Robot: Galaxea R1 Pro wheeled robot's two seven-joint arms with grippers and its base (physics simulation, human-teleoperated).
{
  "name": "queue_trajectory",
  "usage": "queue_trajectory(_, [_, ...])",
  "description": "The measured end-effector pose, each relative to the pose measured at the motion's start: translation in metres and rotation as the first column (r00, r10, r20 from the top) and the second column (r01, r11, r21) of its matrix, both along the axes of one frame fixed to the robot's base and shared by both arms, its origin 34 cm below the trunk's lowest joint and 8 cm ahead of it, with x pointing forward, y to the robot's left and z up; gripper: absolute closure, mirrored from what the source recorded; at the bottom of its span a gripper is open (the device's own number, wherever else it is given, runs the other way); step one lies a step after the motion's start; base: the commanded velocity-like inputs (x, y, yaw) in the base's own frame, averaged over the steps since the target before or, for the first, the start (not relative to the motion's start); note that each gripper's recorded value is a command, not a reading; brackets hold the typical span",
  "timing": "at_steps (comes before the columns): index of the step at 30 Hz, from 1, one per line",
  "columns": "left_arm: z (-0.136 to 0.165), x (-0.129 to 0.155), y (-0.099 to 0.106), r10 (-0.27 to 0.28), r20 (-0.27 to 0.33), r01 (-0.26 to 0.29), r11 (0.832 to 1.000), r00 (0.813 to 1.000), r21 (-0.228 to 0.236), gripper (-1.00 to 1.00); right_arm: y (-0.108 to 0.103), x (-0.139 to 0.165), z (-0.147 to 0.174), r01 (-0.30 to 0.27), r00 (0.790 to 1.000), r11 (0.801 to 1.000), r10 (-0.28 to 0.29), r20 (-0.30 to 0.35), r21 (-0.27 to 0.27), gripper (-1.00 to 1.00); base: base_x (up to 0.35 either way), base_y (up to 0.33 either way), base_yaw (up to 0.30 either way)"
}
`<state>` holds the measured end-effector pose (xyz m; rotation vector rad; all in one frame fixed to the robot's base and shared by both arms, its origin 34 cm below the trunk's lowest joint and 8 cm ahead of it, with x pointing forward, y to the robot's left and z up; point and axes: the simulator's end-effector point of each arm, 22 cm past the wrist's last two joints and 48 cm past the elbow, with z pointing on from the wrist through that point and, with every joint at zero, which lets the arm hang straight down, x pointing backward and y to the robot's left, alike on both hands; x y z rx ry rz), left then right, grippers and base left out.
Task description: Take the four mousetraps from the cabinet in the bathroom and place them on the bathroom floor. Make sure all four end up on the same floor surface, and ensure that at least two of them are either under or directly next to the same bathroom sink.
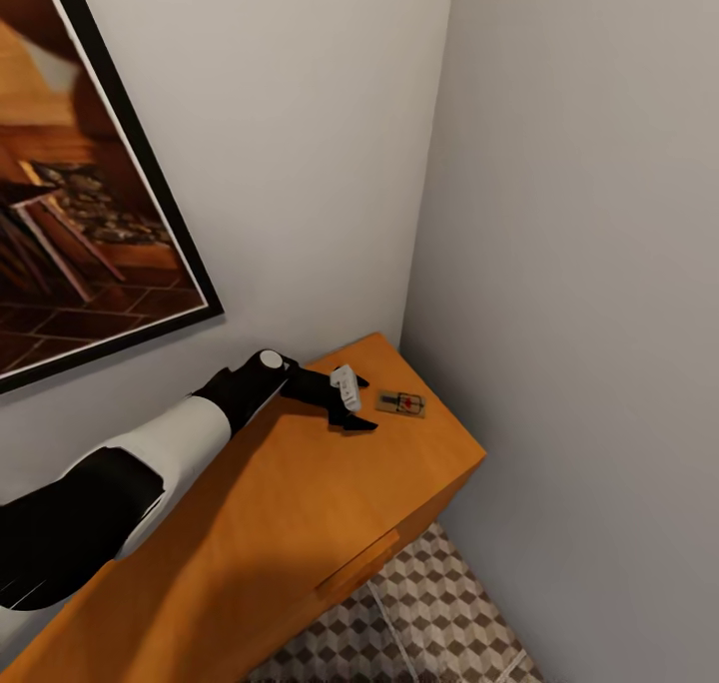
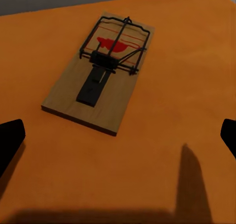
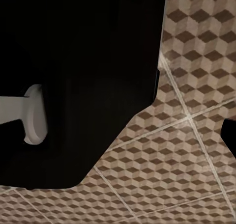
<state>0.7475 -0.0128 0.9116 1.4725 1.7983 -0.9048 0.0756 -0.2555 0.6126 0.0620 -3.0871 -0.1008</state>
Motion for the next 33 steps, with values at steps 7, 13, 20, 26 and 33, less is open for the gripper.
queue_trajectory(7, [-0.001,0.000,-0.005,-0.009,0.002,0.009,1.000,1.000,-0.008,-1.00,0.000,-0.003,0.000,0.000,1.000,1.000,0.000,-0.008,0.000,-1.00,0.000,0.000,0.000])
queue_trajectory(13, [0.004,0.001,-0.010,-0.010,0.003,0.010,1.000,1.000,-0.011,-1.00,0.000,-0.004,0.000,0.000,1.000,1.000,0.000,-0.010,0.000,-1.00,0.000,0.000,0.000])
queue_trajectory(20, [0.012,0.004,-0.015,-0.009,0.008,0.010,1.000,1.000,-0.013,-1.00,0.000,-0.004,0.000,0.000,1.000,1.000,0.000,-0.010,0.000,-1.00,0.000,0.000,0.000])
queue_trajectory(26, [0.015,0.005,-0.017,-0.011,0.010,0.011,1.000,1.000,-0.014,-1.00,0.000,-0.004,0.000,0.000,1.000,1.000,0.000,-0.010,0.000,-1.00,0.000,0.000,0.000])
queue_trajectory(33, [0.015,0.005,-0.017,-0.013,0.010,0.013,1.000,1.000,-0.014,-1.00,0.000,-0.004,0.000,0.000,1.000,1.000,0.000,-0.010,0.000,-1.00,0.000,0.000,0.000])
